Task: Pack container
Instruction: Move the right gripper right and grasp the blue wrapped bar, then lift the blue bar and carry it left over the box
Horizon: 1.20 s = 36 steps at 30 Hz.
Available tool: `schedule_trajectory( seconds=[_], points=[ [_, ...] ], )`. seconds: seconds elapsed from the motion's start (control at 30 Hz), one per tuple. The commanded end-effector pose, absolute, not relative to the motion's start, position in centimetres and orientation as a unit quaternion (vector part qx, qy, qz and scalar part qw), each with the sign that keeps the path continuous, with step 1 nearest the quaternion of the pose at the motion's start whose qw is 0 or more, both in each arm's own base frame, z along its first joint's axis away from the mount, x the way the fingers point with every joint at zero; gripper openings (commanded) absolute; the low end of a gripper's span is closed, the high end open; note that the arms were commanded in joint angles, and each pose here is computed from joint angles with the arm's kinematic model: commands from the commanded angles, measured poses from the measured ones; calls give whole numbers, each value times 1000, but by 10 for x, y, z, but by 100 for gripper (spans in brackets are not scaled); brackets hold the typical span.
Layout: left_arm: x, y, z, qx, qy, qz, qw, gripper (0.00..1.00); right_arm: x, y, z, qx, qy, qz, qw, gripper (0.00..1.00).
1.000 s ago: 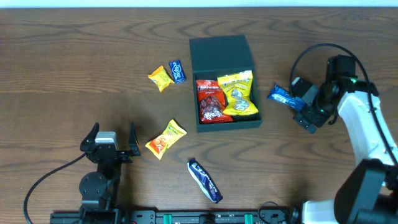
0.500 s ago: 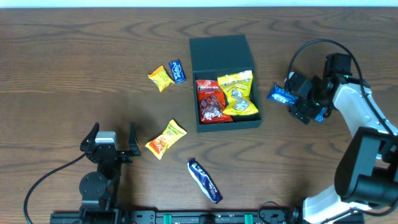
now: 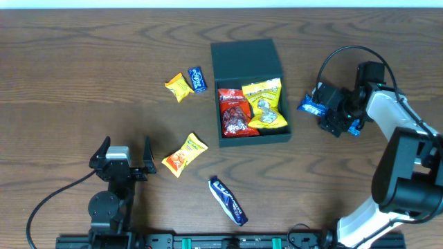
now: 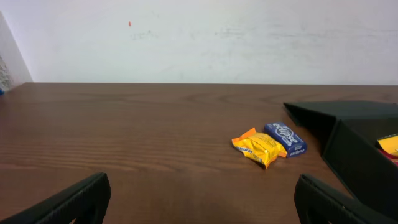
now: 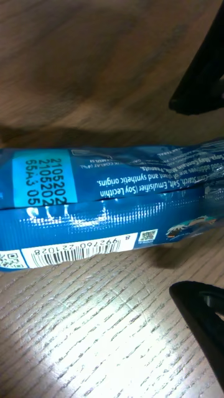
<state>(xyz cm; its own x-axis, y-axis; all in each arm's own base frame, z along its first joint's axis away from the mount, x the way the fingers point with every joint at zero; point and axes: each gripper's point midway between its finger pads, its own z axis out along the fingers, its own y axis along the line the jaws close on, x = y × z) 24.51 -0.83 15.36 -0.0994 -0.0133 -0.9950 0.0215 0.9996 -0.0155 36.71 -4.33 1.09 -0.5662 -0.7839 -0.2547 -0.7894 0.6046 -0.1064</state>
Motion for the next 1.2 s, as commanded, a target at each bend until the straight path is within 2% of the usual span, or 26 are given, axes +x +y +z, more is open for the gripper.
schedule_trajectory(
  seconds=[0.0,0.53,0.7,0.97,1.17],
  points=[
    [244,-5,135,-5,762,-10,647,95,367,-45,9,-440,886,22,146,80],
    [244,-5,135,-5,762,-10,647,95,372,-46,11,-412,898,21,155,43],
    [244,-5,135,-5,762,-10,647,95,372,-46,11,-412,898,21,155,24],
    [244,-5,135,-5,762,-10,647,95,373,-45,11,-413,897,20,156,20],
    [244,-5,135,-5,762,-10,647,95,382,-43,31,-401,900,7,171,18]
  ],
)
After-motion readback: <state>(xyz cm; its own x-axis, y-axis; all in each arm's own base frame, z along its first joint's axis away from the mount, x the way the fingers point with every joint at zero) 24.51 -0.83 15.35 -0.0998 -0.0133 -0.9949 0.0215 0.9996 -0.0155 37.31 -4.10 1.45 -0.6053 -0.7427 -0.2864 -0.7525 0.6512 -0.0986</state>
